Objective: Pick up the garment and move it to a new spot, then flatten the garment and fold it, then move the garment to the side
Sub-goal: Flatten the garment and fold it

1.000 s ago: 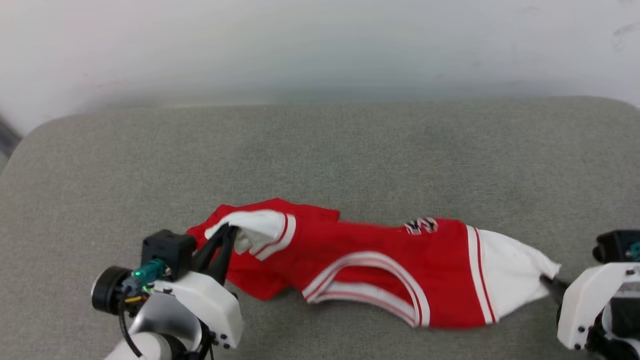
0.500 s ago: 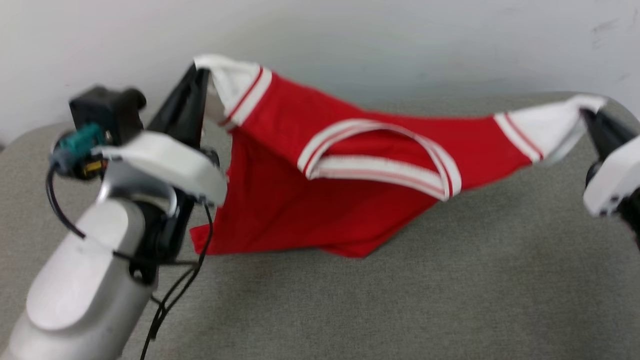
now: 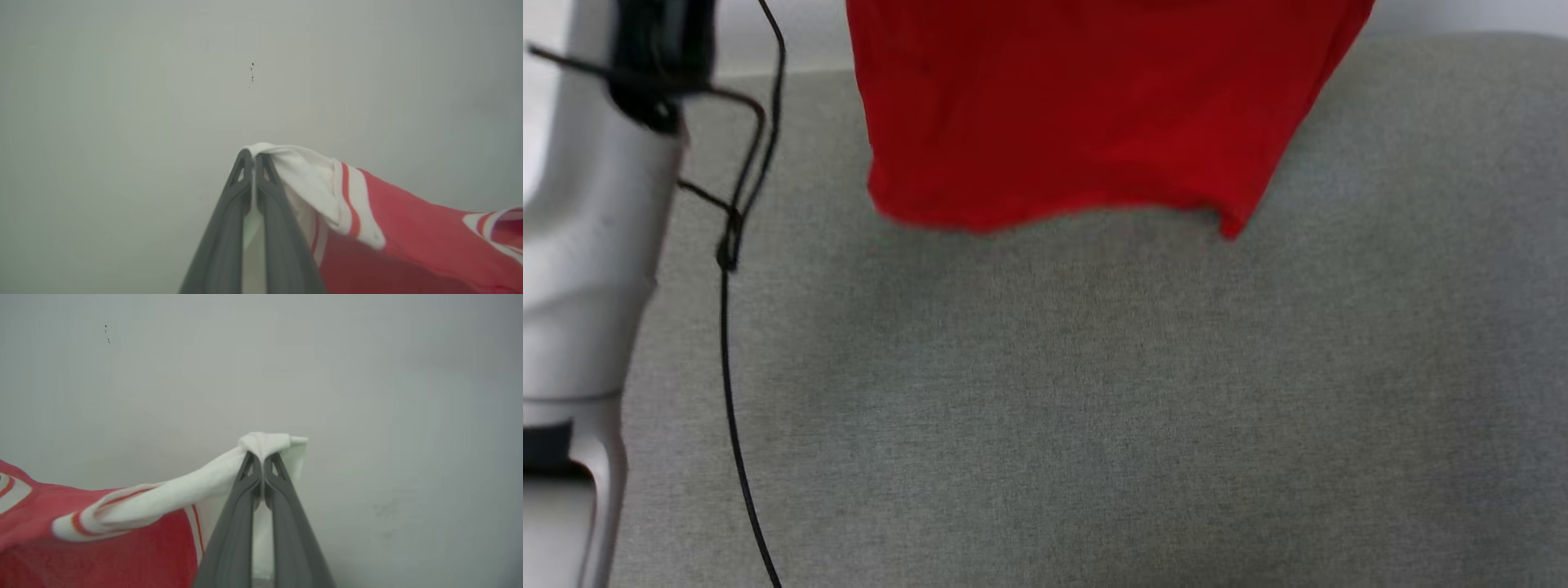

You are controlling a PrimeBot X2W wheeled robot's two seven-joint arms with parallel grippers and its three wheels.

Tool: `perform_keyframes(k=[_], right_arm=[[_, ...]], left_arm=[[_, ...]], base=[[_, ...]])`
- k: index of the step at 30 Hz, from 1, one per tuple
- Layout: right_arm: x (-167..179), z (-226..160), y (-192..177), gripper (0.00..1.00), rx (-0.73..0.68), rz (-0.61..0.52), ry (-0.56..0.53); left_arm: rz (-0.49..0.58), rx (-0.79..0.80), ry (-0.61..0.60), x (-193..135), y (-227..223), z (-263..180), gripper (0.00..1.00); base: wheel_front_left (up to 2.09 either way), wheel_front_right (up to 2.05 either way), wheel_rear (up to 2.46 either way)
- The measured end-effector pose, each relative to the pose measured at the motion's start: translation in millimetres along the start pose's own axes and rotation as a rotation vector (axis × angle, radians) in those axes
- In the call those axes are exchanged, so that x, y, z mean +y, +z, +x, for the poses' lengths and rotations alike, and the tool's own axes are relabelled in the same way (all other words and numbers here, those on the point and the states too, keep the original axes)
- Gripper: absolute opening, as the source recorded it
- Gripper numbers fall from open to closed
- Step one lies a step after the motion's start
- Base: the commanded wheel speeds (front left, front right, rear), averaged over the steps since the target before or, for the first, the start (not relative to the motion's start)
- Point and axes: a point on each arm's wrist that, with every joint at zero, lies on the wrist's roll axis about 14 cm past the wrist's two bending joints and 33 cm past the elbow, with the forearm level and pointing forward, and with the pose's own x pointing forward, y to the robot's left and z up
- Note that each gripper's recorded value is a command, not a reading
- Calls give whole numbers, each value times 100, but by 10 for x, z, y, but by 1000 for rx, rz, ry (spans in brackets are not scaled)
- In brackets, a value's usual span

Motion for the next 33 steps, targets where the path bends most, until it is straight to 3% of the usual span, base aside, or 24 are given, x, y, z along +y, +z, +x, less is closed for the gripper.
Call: perform_keyframes(k=[8, 15, 18, 25, 33], right_arm=[[71, 632, 83, 0, -89, 6, 28], [183, 1013, -625, 0, 10, 31, 60], [232, 1077, -1088, 0, 84, 53, 68], [310, 968, -1966, 0, 247, 107, 75], [255, 365, -2540, 0, 388, 150, 50]], left_arm=[[20, -45, 49, 281, -185, 523, 0], [7, 59, 91, 513, -980, 647, 0], [-14, 130, 105, 569, -1416, 599, 0], [-69, 278, 137, 676, -2167, 303, 0], [-113, 412, 161, 697, -2518, -363, 0]], base=[[0, 0, 0], [0, 0, 0], [0, 0, 0], [0, 0, 0], [0, 0, 0]])
